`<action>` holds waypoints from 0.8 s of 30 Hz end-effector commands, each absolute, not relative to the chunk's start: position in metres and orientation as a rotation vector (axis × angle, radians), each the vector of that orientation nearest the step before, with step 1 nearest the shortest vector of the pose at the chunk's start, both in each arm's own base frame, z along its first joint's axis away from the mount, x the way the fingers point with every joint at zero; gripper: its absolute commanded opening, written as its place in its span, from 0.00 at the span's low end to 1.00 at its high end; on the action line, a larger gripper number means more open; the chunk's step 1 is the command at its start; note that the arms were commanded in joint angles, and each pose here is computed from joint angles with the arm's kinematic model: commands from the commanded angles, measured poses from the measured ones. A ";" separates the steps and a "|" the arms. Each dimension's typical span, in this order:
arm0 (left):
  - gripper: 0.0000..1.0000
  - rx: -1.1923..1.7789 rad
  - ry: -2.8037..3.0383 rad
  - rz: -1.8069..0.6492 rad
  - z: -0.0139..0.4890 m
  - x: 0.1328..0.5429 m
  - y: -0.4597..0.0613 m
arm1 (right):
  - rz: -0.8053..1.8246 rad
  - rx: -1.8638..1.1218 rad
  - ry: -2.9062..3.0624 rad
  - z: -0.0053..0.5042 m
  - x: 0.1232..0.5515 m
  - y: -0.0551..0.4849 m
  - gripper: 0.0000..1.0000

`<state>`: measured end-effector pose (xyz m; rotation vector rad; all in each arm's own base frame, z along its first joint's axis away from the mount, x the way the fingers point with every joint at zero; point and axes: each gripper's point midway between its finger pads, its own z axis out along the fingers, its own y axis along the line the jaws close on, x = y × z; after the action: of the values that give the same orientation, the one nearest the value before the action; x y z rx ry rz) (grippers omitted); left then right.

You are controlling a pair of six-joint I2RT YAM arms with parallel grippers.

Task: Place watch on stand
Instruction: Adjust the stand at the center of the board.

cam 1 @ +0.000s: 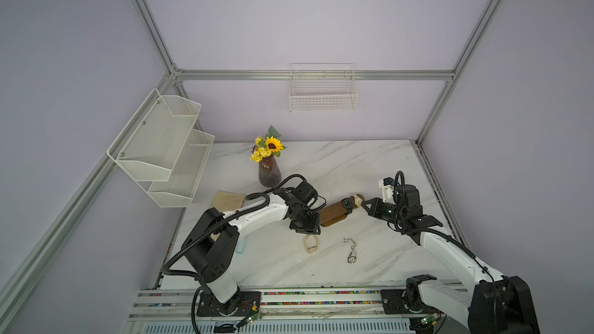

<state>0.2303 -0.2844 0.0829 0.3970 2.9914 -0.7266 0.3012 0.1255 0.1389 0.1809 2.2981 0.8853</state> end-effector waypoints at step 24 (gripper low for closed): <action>0.40 0.340 2.805 -0.724 0.146 0.282 -0.257 | 0.934 -0.028 2.485 0.108 0.218 0.173 0.21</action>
<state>0.2942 -0.2655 0.1233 0.3114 2.8494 -0.6848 0.2140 0.1669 0.1075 -0.0103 2.4748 1.0048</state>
